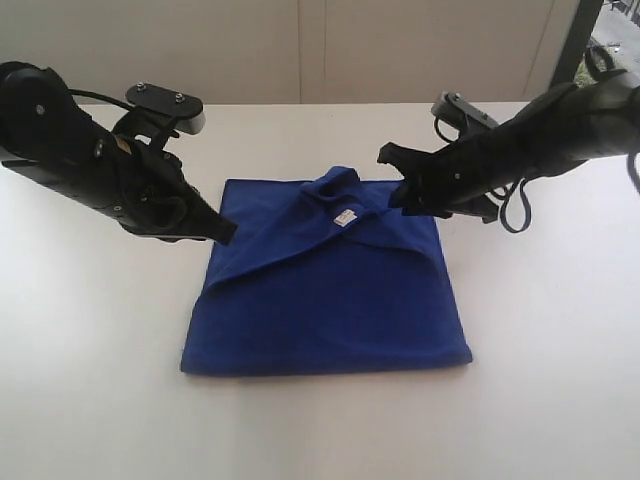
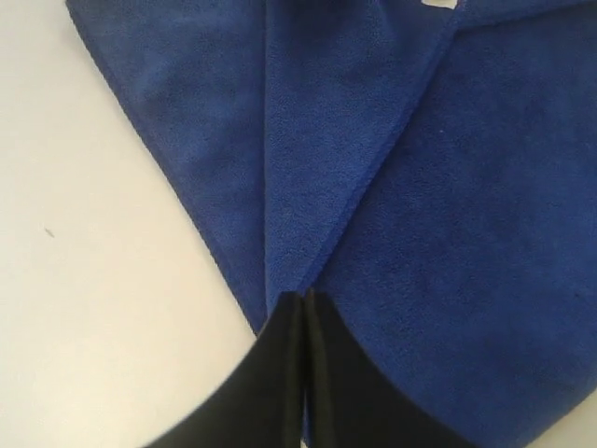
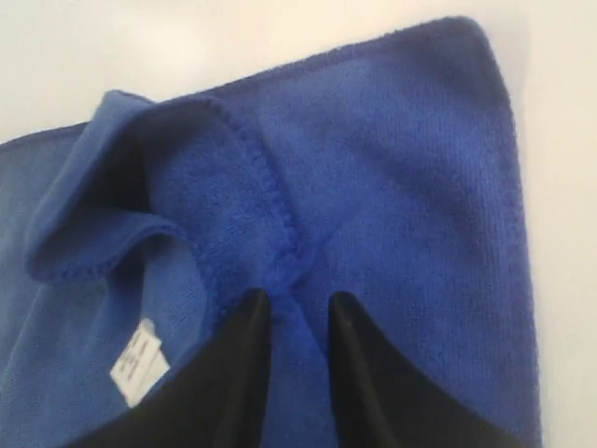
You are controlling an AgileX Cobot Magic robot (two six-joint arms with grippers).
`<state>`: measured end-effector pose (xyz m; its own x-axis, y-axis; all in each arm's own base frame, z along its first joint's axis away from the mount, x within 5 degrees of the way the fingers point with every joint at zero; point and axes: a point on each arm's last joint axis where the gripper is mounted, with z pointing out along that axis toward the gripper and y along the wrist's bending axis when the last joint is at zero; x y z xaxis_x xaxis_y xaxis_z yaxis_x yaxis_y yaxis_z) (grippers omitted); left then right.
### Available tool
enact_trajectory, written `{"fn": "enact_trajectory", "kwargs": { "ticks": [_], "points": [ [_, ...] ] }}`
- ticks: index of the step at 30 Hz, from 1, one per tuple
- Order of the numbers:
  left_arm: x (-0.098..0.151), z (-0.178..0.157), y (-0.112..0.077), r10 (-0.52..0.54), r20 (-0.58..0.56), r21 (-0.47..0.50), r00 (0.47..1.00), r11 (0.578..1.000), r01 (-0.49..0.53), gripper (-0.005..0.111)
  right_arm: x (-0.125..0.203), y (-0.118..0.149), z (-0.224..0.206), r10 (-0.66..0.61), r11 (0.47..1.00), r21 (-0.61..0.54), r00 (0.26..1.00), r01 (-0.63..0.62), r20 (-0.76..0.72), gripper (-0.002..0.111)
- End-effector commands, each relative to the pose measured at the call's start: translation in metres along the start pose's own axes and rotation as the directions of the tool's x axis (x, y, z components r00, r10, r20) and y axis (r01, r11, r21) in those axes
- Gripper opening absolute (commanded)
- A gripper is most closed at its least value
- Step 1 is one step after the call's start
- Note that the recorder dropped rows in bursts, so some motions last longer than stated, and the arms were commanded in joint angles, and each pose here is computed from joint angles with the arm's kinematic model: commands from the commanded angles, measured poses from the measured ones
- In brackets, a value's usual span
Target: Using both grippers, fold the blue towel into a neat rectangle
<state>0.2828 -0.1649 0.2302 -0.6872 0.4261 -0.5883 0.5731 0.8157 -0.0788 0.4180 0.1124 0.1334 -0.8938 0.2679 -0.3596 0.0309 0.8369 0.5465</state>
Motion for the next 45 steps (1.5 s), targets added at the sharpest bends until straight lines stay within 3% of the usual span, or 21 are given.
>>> {"fn": "enact_trajectory", "kwargs": {
  "ticks": [1, 6, 22, 24, 28, 34, 39, 45],
  "points": [
    [-0.003, -0.002, -0.001, -0.045, 0.023, 0.015, 0.999, 0.999, 0.045, 0.0, -0.002, 0.0, 0.015, 0.031, 0.999, -0.016, 1.0, -0.031, 0.002, 0.026],
    [-0.005, -0.002, -0.001, -0.055, 0.047, 0.012, 0.997, 0.998, 0.054, 0.0, -0.004, 0.002, 0.02, 0.088, 0.995, -0.053, 0.996, -0.088, -0.003, 0.026],
    [-0.006, -0.003, 0.0, -0.055, 0.058, 0.009, 0.997, 0.998, 0.055, 0.0, 0.0, 0.002, 0.031, 0.088, 0.996, -0.032, 0.996, -0.088, 0.003, 0.025],
    [-0.006, -0.003, 0.0, -0.055, 0.058, 0.009, 0.997, 0.998, 0.055, 0.0, -0.001, 0.001, 0.031, 0.088, 0.996, -0.028, 0.996, -0.088, 0.011, 0.021],
    [-0.006, -0.003, 0.0, -0.055, 0.058, 0.009, 0.997, 0.998, 0.055, 0.0, -0.001, 0.001, 0.031, 0.088, 0.996, -0.027, 0.996, -0.088, 0.012, 0.0],
    [-0.004, 0.007, 0.0, -0.074, 0.039, 0.014, 0.996, 0.997, 0.074, 0.0, -0.007, 0.008, 0.022, 0.098, 0.995, -0.041, 0.994, -0.096, 0.055, 0.0],
    [0.0, 0.027, 0.002, -0.109, 0.016, 0.012, 0.994, 0.994, 0.109, 0.0, -0.016, 0.021, 0.002, 0.005, 0.998, -0.059, 0.994, 0.002, 0.105, 0.0],
    [-0.015, 0.045, 0.001, -0.079, 0.104, -0.015, 0.991, 0.997, 0.081, 0.0, -0.014, 0.025, -0.001, -0.035, 0.996, -0.079, 0.996, 0.041, 0.085, 0.0]
  ]
}}
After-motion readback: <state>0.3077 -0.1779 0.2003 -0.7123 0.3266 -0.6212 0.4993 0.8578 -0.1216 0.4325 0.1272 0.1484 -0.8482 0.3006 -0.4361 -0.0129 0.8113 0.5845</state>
